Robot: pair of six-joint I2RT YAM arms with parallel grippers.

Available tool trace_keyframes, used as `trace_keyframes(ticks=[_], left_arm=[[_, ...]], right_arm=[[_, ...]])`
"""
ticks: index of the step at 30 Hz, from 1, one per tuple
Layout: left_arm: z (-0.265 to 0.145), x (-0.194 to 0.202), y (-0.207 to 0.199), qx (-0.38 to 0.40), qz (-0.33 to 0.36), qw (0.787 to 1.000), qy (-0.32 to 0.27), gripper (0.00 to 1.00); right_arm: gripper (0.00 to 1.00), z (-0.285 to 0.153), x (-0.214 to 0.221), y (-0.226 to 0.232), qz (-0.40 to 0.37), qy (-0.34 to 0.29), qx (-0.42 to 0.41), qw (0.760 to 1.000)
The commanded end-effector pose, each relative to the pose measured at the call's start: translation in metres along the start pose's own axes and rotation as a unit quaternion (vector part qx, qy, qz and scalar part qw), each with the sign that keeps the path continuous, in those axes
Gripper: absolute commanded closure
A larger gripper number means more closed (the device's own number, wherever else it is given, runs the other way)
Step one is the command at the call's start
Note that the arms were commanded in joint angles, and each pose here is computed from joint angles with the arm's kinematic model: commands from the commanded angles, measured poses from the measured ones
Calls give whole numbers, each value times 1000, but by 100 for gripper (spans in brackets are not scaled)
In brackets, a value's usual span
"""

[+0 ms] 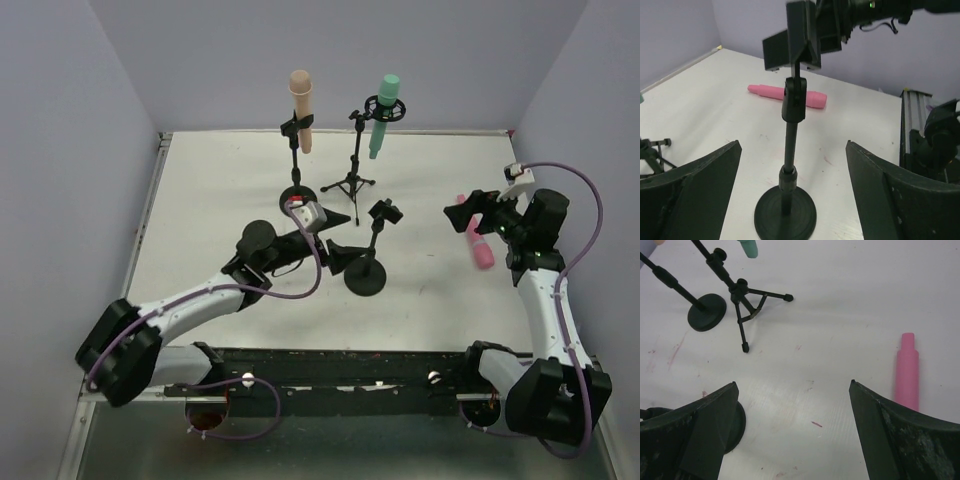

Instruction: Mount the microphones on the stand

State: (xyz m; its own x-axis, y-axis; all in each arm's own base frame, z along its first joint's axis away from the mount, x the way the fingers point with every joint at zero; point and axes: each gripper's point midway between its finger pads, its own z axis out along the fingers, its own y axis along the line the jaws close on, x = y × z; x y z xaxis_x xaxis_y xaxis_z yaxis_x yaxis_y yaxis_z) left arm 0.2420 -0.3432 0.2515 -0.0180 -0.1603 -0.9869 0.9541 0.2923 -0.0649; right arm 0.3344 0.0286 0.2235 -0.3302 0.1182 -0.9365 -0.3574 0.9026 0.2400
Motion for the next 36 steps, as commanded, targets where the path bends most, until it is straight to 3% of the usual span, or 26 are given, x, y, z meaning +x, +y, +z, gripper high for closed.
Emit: trace_keyframes(ticks=[1, 3, 7, 15, 21, 36], left_arm=[[-42, -4, 21, -147, -91, 980, 93, 2], [-65, -4, 13, -175, -120, 967, 144, 2], [-108, -16, -4, -196, -107, 957, 185, 2], [-165, -27, -22, -205, -16, 964, 168, 2], [-172, -38, -21, -216, 3, 966, 140, 2], [-172, -35, -21, -216, -2, 966, 141, 2]], right_arm=[[0, 8, 18, -38, 26, 28, 81, 996], [0, 13, 28, -60, 50, 51, 129, 989], [0, 22, 48, -91, 45, 107, 176, 978], [0, 27, 91, -147, -49, 248, 219, 942], [7, 43, 117, -166, -66, 325, 196, 923], [21, 71, 143, -179, -60, 380, 159, 909]])
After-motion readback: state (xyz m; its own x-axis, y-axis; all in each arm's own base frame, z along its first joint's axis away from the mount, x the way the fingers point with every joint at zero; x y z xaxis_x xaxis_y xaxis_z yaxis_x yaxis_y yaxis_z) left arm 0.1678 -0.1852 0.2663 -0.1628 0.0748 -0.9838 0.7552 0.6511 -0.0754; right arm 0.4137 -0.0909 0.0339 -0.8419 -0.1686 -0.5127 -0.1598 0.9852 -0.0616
